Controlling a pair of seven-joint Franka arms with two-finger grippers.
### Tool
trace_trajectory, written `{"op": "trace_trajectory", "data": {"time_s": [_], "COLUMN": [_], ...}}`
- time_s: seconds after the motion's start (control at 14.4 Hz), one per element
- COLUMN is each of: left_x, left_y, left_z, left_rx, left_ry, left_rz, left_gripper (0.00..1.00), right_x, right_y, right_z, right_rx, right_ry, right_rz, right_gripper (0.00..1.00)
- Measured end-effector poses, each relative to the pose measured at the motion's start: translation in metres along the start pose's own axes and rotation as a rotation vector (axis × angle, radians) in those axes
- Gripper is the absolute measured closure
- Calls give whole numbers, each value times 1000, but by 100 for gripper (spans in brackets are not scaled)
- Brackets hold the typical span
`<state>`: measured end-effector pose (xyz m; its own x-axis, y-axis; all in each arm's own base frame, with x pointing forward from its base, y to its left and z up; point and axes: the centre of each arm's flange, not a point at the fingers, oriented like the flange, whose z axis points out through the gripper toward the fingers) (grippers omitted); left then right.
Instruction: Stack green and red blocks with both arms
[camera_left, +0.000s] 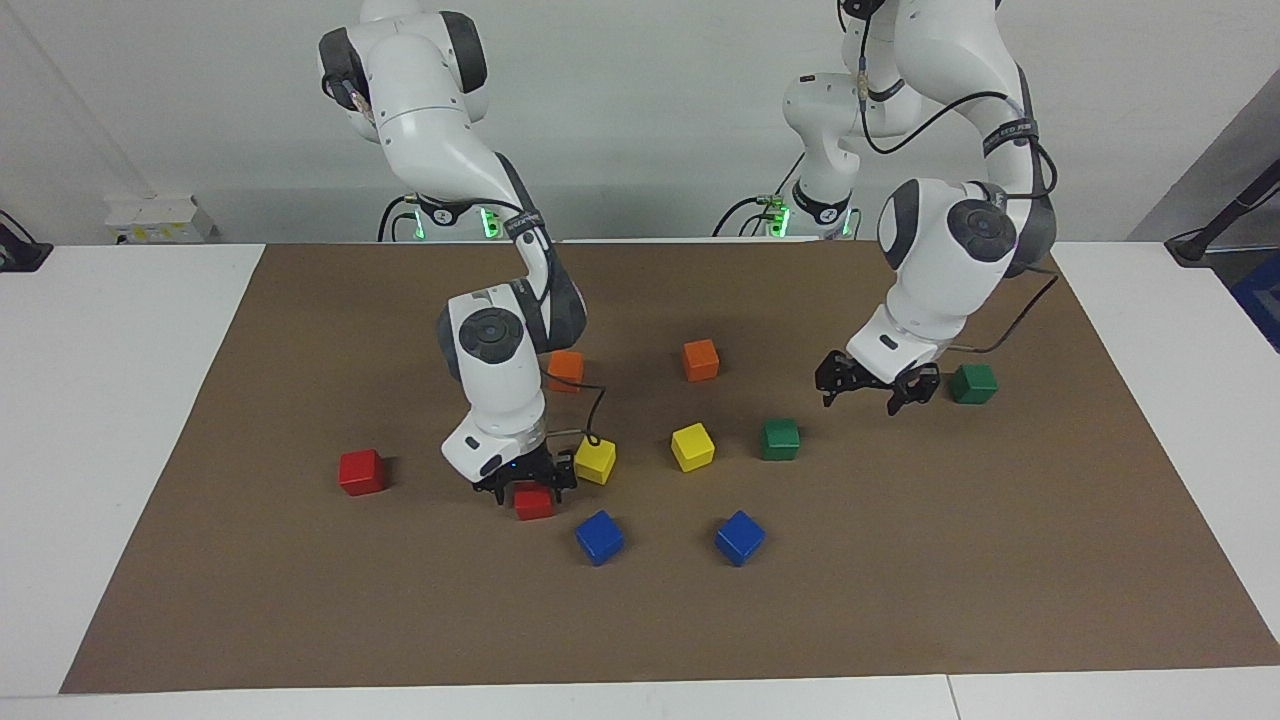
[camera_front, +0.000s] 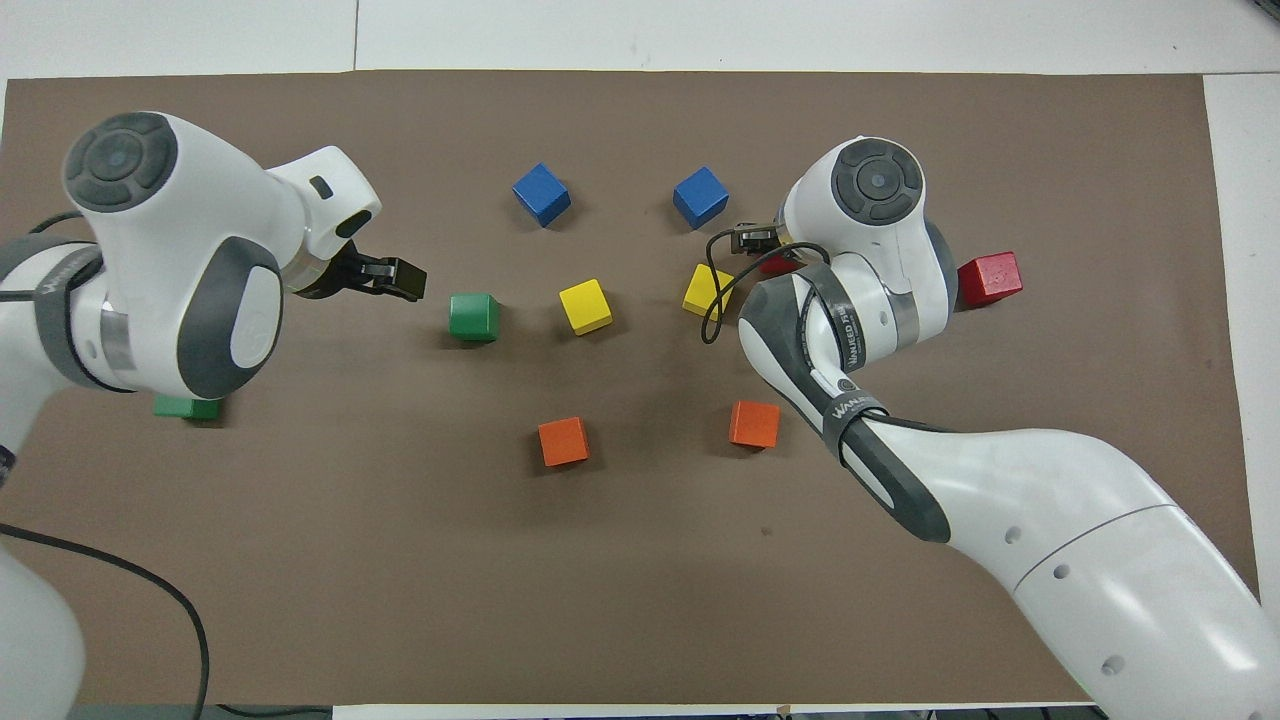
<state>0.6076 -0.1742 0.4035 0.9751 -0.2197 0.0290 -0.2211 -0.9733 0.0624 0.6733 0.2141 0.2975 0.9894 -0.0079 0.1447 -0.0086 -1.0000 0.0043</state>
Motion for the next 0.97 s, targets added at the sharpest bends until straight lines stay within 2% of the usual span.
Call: {"op": "trace_trajectory", "data": {"time_s": [0.07,0.21,0.42,0.69,0.83,0.97], "left_x": [4,8,11,12,10,6], "left_y": [11,34,41,46,51,56], "left_z": [15,44,67,82,88,97], "left_rx": [-2,-5,-5,-6,-6,-6], "left_ry": [2,3,-3,4,1,0], "left_rz": [-3,-7,-7,0,7,16], "left_gripper": [0,0,0,0,0,0], "right_x": [1,5,18,19,15,11], "right_y": [2,13,38,80,126,181], "right_z": [-2,-16,-70,-155,-168,-154], "right_rx": [-2,-13,-38,-48,-51,-49], "right_ry": [-1,-18,-67,-87,-105,-106], "right_rz": [3,16,11,-16,-69,-130], "right_gripper": [19,44,45,45,45,45]}}
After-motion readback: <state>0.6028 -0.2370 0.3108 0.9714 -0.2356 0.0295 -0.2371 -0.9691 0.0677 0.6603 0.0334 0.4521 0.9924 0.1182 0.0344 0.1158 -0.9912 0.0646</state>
